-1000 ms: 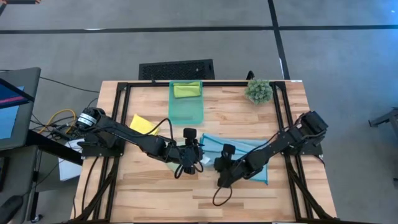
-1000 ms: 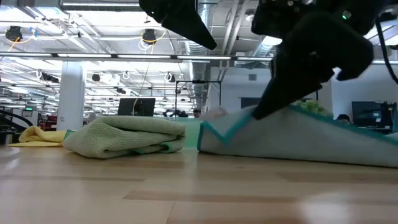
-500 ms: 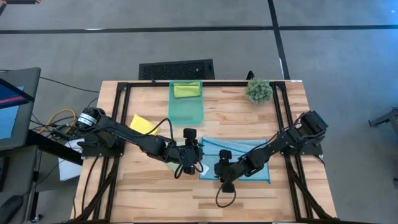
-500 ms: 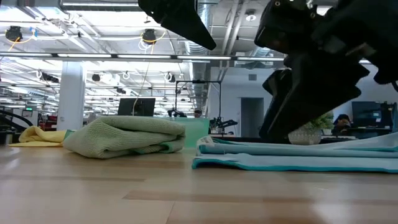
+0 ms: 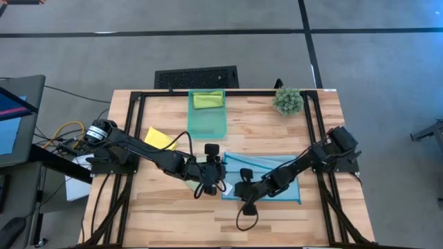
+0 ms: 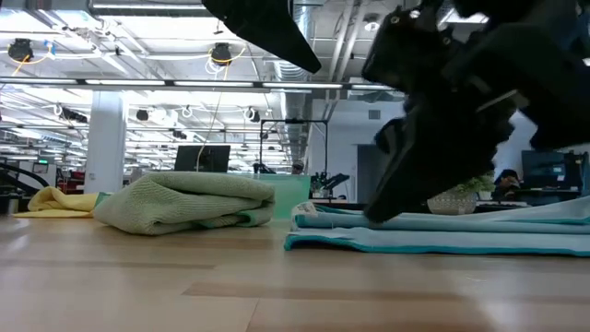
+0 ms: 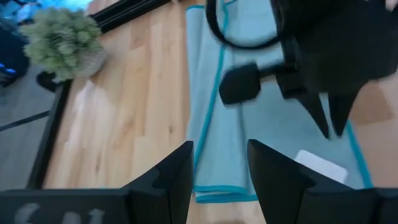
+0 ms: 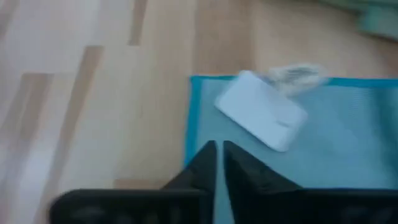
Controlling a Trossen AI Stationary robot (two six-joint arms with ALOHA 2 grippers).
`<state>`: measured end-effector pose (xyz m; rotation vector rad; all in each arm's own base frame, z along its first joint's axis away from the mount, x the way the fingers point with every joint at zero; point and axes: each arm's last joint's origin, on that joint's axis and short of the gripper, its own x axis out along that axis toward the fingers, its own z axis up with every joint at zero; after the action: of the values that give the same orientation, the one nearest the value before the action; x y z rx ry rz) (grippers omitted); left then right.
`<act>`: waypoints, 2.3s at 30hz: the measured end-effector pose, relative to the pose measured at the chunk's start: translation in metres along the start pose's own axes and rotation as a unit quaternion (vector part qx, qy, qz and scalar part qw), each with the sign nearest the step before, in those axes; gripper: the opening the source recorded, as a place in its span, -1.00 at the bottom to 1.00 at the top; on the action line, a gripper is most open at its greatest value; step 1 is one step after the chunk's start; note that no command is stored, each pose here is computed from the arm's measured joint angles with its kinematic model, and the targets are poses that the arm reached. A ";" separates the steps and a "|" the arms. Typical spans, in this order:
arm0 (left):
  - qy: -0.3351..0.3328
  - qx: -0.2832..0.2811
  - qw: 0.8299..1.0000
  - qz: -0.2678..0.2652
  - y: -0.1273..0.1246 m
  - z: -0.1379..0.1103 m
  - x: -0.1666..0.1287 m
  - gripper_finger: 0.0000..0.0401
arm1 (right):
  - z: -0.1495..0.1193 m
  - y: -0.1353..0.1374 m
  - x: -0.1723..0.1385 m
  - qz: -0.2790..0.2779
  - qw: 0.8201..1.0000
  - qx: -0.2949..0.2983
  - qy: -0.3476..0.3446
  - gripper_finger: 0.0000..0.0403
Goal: Fold microfiber towels
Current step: Fold the blue microfiber cloth
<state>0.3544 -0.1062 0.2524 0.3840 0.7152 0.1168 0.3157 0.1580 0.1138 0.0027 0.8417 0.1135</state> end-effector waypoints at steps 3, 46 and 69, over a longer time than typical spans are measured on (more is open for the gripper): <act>-0.005 -0.001 1.000 -0.015 -0.001 0.001 0.000 -0.28 | -0.004 0.002 0.013 0.008 1.000 -0.003 -0.018 -0.95; 0.192 0.087 0.977 0.034 0.026 -0.078 0.128 -0.29 | -0.071 0.027 -0.119 -0.149 0.988 0.036 0.029 -0.54; 0.188 0.138 0.972 -0.005 -0.013 -0.004 0.081 -0.98 | -0.092 0.002 -0.154 -0.183 0.937 -0.137 0.265 0.06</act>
<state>0.4124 -0.0981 0.1943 0.6341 1.1144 0.0805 0.1453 0.1403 0.1675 -0.4639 1.3444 -0.1296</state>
